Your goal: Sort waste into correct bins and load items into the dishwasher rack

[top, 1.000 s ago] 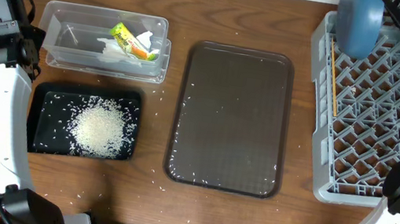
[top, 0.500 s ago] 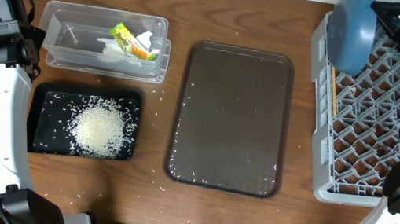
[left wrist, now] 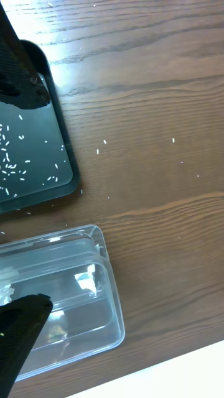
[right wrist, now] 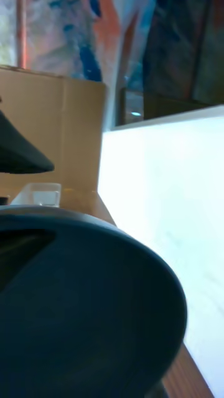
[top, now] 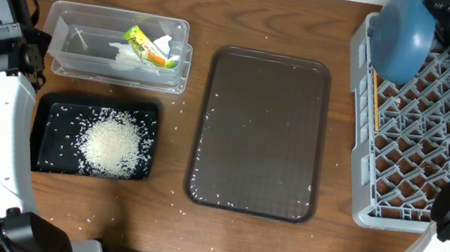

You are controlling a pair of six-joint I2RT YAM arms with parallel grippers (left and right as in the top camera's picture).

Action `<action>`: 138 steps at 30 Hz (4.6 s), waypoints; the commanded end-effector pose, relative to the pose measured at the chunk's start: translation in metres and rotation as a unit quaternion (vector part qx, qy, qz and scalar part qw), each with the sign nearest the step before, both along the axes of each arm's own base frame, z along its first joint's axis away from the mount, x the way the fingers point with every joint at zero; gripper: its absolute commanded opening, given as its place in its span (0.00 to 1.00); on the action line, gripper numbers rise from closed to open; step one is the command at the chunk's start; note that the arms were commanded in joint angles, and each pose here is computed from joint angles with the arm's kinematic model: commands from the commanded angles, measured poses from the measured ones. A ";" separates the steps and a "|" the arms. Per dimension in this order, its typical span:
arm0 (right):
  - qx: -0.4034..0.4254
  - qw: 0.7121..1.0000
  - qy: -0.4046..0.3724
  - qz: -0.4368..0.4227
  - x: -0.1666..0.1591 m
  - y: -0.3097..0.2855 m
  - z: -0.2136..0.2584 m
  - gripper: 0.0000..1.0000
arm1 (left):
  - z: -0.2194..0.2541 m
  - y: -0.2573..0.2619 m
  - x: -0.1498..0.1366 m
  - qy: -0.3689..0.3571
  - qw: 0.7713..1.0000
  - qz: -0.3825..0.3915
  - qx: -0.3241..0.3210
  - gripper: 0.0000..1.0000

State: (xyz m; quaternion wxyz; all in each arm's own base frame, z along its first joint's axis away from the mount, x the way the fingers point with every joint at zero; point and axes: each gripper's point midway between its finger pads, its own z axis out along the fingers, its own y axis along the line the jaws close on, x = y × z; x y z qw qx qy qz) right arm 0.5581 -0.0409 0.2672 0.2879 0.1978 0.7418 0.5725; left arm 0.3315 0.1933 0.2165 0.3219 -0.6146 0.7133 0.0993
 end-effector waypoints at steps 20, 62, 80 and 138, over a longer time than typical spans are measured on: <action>-0.300 0.912 0.046 -0.276 -0.066 -0.109 0.049 0.64 | 0.002 0.002 0.000 0.003 1.000 0.000 0.005 0.98; -0.518 0.841 0.158 -0.012 -0.225 0.061 -0.017 0.60 | 0.002 0.002 0.000 0.003 1.000 -0.001 0.005 0.97; -0.431 0.897 0.044 -0.086 -0.254 0.115 -0.070 0.99 | 0.002 0.002 0.000 0.003 1.000 0.000 0.005 0.97; -0.454 0.776 -0.375 -0.225 -0.307 0.077 -0.074 0.99 | 0.002 0.002 0.000 0.003 1.000 0.000 0.005 0.98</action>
